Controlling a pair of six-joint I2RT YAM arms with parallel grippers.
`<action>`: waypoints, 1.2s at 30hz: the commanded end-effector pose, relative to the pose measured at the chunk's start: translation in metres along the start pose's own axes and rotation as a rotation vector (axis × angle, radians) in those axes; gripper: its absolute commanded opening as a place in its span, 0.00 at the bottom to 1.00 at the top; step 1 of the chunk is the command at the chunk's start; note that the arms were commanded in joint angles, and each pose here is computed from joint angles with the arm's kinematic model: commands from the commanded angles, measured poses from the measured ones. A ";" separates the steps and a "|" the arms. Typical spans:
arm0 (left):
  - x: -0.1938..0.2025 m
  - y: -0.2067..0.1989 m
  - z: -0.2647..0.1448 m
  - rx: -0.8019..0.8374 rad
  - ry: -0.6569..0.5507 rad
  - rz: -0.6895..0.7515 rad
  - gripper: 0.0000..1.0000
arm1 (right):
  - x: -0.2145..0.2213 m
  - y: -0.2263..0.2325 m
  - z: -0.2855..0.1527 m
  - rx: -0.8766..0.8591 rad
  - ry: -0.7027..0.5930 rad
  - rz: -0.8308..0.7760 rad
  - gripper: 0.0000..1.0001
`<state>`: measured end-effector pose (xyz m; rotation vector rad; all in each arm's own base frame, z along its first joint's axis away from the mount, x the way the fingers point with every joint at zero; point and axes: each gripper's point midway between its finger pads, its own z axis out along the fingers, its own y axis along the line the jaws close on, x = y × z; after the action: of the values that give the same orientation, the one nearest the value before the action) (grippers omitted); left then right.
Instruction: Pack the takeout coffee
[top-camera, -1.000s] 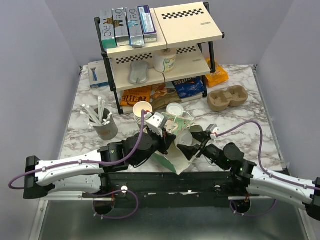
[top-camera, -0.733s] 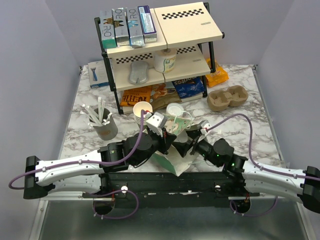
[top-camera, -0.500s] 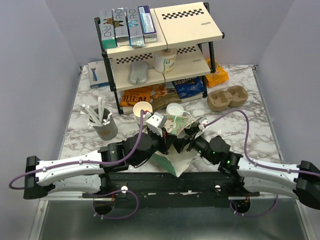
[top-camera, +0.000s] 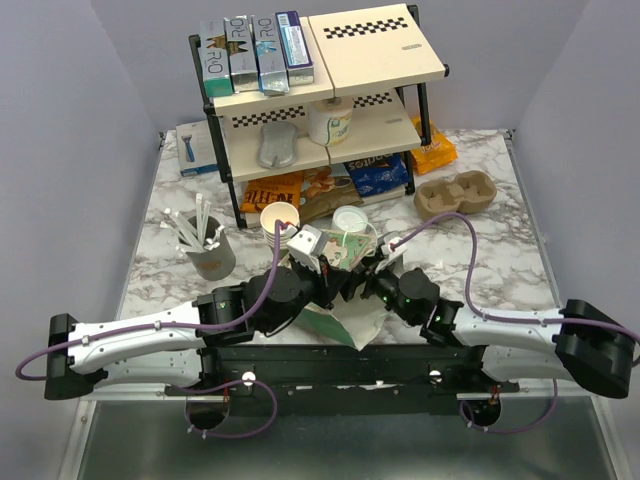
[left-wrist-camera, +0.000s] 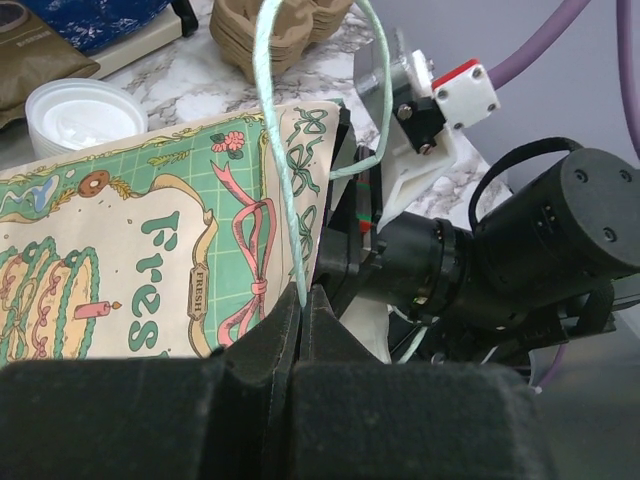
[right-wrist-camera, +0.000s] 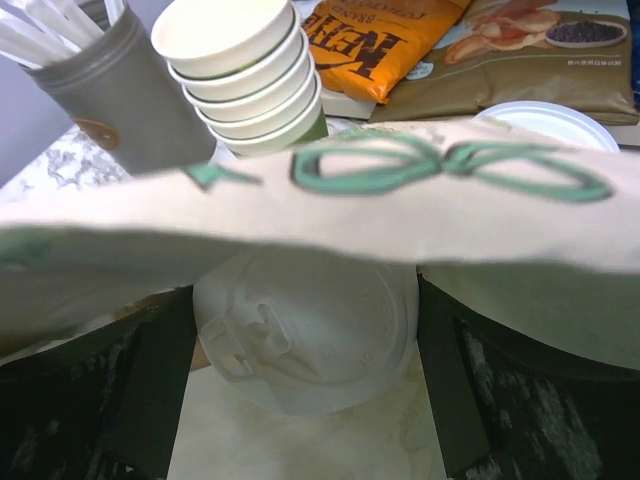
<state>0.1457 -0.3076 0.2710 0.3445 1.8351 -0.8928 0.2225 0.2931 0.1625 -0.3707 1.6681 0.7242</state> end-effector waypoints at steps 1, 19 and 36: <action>-0.010 0.005 -0.005 -0.021 -0.041 -0.045 0.00 | 0.004 -0.003 0.011 0.014 -0.060 -0.012 0.59; -0.008 0.012 -0.013 -0.032 -0.034 -0.096 0.00 | 0.001 0.013 0.028 -0.024 -0.082 0.005 0.60; -0.022 0.008 -0.029 0.011 -0.068 -0.158 0.00 | 0.039 -0.016 0.031 0.227 0.118 -0.046 0.63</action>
<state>0.1486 -0.2749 0.2746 0.1991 1.8485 -0.9105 0.2344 0.3313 0.1369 -0.3876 1.6987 0.6631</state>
